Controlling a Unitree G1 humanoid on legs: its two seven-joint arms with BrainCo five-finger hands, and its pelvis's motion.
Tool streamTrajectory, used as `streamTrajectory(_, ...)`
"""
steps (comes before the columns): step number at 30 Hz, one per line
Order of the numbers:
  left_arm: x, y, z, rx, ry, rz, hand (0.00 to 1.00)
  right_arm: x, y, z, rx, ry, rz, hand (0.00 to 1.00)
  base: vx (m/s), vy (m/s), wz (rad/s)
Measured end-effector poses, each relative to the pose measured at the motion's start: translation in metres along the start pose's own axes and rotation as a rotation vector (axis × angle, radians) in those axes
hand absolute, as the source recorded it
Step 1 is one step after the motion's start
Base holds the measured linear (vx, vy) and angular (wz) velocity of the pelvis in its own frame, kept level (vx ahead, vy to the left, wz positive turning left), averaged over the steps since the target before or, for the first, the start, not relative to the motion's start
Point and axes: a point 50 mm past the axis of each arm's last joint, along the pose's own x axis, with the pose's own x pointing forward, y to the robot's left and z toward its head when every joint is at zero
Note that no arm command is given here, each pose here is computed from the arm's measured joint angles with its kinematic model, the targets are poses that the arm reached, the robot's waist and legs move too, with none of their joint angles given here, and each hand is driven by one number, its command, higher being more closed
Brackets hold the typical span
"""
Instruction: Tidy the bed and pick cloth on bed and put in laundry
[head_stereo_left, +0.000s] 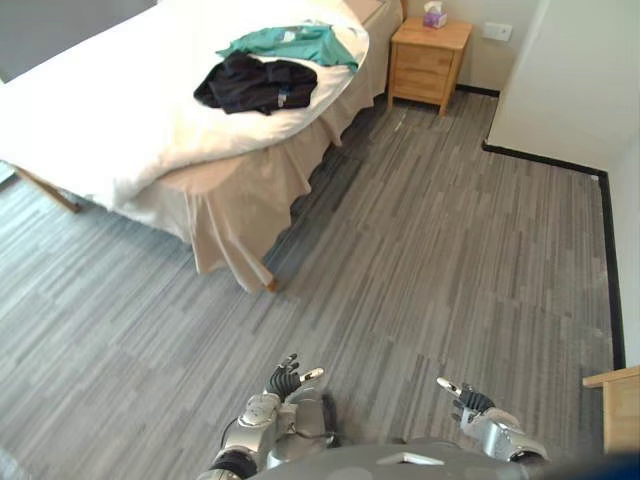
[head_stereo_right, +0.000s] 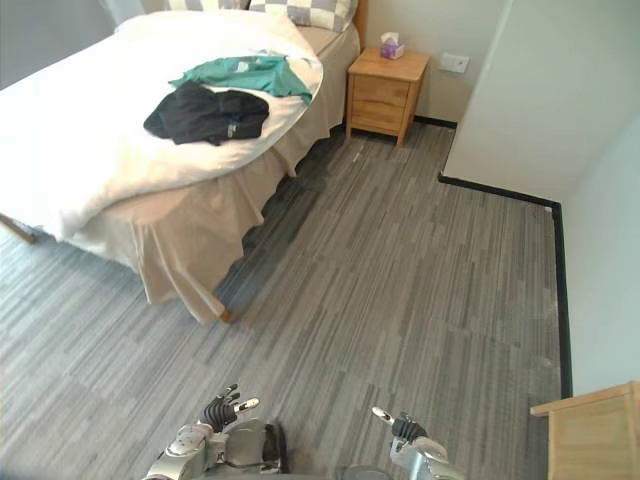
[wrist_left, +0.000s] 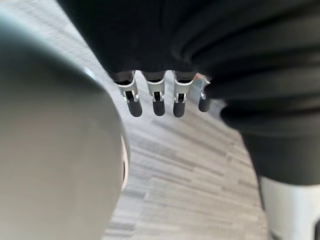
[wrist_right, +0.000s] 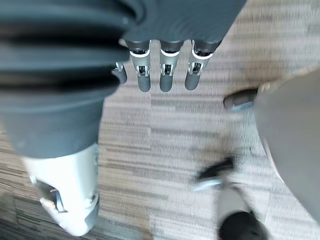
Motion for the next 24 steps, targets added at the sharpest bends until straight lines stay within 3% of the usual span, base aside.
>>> streamTrajectory(6,0.000,0.008,-0.001,-0.040,0.013,0.038,0.00,0.000,0.011,-0.007,-0.075,0.005,0.000,0.00,0.54,0.232,0.17)
streamTrajectory(14,-0.003,0.017,-0.017,-0.002,0.109,0.051,0.00,-0.001,0.009,-0.008,-0.031,-0.025,-0.065,0.00,0.38,0.128,0.30)
streamTrajectory(21,0.004,-0.003,-0.002,0.005,0.086,-0.007,0.00,-0.001,0.013,0.005,0.077,-0.109,-0.031,0.00,0.27,-0.235,0.89)
streamTrajectory(24,0.003,-0.003,-0.004,-0.026,0.088,0.000,0.00,-0.002,0.020,0.000,0.039,-0.107,0.006,0.00,0.44,-0.489,0.96)
